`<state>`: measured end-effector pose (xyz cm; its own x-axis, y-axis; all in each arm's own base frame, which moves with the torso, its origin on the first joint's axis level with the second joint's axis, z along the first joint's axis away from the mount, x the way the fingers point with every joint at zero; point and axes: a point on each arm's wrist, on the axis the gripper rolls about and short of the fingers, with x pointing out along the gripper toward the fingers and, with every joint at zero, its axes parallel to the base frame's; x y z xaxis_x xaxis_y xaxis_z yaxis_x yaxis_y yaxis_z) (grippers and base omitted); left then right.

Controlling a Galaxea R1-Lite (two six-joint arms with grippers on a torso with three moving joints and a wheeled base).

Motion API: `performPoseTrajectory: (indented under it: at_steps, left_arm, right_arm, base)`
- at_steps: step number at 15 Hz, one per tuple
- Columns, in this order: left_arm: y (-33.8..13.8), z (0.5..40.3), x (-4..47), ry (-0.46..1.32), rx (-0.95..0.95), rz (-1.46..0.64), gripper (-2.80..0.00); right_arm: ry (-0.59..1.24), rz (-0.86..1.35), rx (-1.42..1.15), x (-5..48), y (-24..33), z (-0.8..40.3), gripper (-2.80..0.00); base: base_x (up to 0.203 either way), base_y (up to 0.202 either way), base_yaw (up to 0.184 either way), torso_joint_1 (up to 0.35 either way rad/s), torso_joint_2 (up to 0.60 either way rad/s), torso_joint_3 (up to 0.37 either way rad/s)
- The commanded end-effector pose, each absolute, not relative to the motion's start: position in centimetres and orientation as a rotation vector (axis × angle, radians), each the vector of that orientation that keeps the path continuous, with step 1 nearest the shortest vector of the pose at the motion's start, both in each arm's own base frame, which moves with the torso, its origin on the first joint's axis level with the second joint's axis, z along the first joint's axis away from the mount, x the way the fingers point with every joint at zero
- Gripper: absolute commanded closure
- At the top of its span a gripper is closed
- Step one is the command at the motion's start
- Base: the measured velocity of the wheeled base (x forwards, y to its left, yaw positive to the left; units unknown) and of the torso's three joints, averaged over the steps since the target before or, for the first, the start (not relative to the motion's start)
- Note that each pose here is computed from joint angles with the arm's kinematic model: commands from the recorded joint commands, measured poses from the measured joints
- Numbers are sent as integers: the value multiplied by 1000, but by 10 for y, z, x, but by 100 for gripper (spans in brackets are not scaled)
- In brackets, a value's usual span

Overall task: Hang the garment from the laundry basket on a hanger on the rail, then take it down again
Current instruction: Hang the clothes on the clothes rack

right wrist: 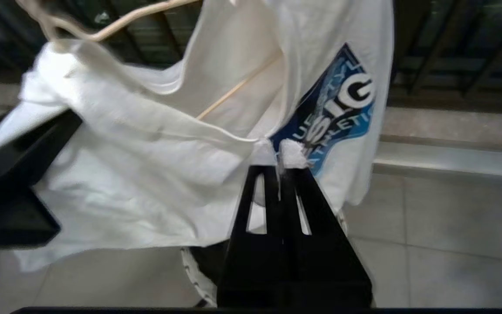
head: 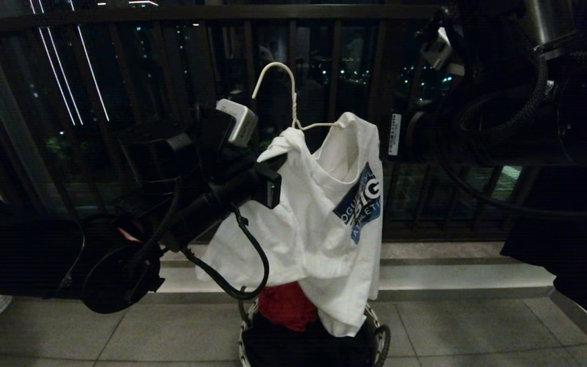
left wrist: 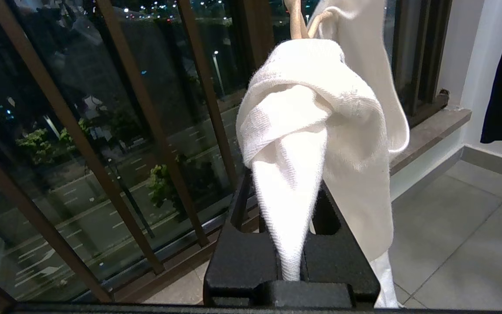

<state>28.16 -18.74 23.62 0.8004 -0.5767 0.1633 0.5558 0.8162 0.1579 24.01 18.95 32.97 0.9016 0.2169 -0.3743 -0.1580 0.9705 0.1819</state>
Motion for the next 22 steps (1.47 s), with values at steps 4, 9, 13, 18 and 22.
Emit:
performPoseTrajectory:
  at_steps: [4,9,13,18,22]
  left_arm:
    - [-187,237,281,-214,103,-607,0]
    - [-185,239,281,-221,101,-602,0]
    - [-185,240,281,-223,101,-601,0]
    - [-185,240,281,-222,102,-601,0]
    - [-184,242,280,-226,89,-602,0]
  right_arm:
    - [411,145,83,272,191,311,0]
    - [402,142,66,280,193,307,0]
    - [392,121,73,284,185,310,0]
    - [359,202,109,295,189,323,-280]
    - [372,242,95,322,193,315,-280]
  base:
    - [0,0,0,0,0,0]
    - [0,0,0,0,0,0]
    - [0,0,0,0,0,0]
    - [0,0,0,0,0,0]
    - [0,0,0,0,0,0]
